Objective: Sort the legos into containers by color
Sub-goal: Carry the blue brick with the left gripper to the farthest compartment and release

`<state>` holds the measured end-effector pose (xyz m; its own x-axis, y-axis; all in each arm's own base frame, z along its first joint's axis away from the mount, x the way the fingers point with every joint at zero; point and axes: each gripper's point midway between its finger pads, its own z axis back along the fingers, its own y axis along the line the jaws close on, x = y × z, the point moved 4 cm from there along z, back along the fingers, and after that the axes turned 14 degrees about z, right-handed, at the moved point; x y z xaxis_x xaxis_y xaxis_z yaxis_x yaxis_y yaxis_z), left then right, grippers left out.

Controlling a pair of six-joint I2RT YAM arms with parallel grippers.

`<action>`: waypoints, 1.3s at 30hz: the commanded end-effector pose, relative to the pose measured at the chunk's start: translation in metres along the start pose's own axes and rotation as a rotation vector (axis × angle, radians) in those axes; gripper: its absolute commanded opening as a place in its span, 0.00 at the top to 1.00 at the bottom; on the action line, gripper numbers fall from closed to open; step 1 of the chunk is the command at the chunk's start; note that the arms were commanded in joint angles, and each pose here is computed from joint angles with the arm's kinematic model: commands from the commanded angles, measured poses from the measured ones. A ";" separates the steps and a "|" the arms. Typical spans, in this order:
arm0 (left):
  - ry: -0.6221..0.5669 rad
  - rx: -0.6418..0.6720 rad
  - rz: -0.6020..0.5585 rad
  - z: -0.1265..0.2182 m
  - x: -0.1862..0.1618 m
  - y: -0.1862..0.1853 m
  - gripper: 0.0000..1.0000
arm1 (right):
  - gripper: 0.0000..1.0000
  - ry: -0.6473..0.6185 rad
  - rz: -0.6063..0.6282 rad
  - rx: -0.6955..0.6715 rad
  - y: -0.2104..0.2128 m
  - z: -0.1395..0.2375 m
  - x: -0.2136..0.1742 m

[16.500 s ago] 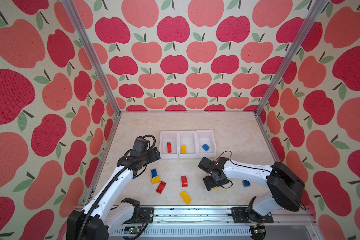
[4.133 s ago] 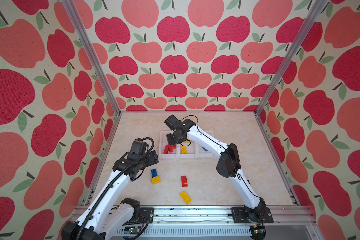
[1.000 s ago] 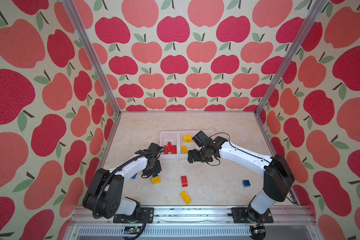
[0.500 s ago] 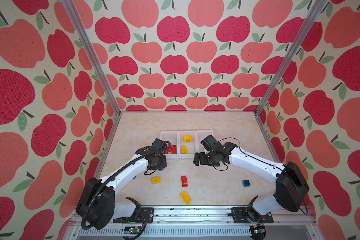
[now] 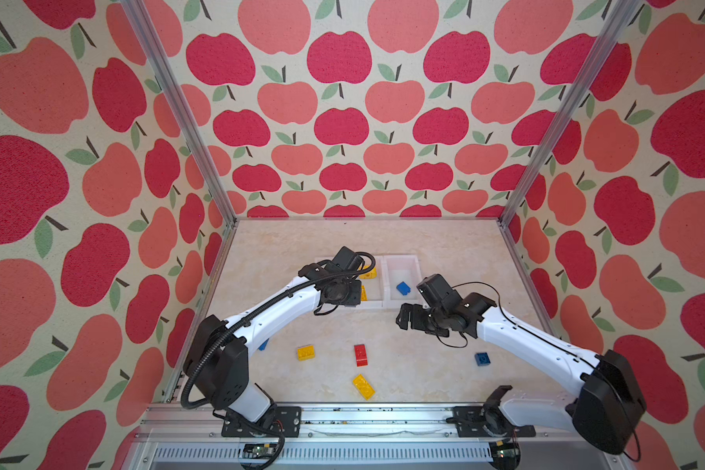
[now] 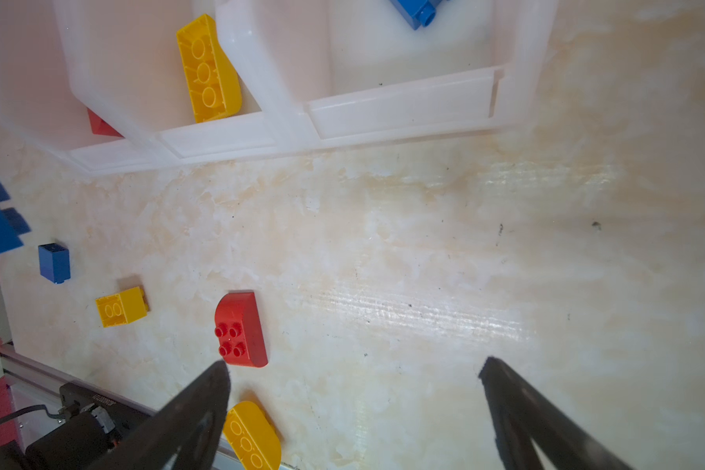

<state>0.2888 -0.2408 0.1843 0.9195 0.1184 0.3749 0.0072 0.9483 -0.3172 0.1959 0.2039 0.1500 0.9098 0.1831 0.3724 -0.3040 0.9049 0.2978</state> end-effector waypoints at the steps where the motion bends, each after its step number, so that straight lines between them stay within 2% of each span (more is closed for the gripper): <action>1: -0.007 -0.060 -0.062 -0.001 0.010 -0.027 0.80 | 0.01 -0.006 -0.048 -0.029 -0.011 0.005 -0.009; 9: -0.004 -0.170 -0.156 -0.018 0.020 -0.082 0.80 | 0.01 -0.040 -0.083 -0.041 -0.022 0.015 -0.021; 14: -0.015 -0.207 -0.185 -0.033 0.031 -0.104 0.80 | 0.01 -0.058 -0.100 -0.049 -0.027 0.022 -0.026; 23: -0.001 -0.227 -0.230 -0.069 0.048 -0.130 0.79 | 0.01 -0.082 -0.124 -0.056 -0.032 0.032 -0.033; 32: 0.007 -0.186 -0.243 -0.106 0.062 -0.136 0.78 | 0.01 -0.087 -0.127 -0.063 -0.034 0.036 -0.033; 36: 0.005 -0.164 -0.242 -0.116 0.068 -0.135 0.73 | 0.01 -0.086 -0.127 -0.067 -0.034 0.036 -0.033; 39: 0.000 -0.157 -0.244 -0.118 0.071 -0.137 0.61 | 0.01 -0.083 -0.127 -0.068 -0.034 0.036 -0.033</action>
<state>0.3942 -0.3999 0.1495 0.8863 -0.0958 0.4531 0.2884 0.8797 -0.3781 0.1680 0.1609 0.1624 0.9038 0.0518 0.4247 -0.1992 0.9295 0.3105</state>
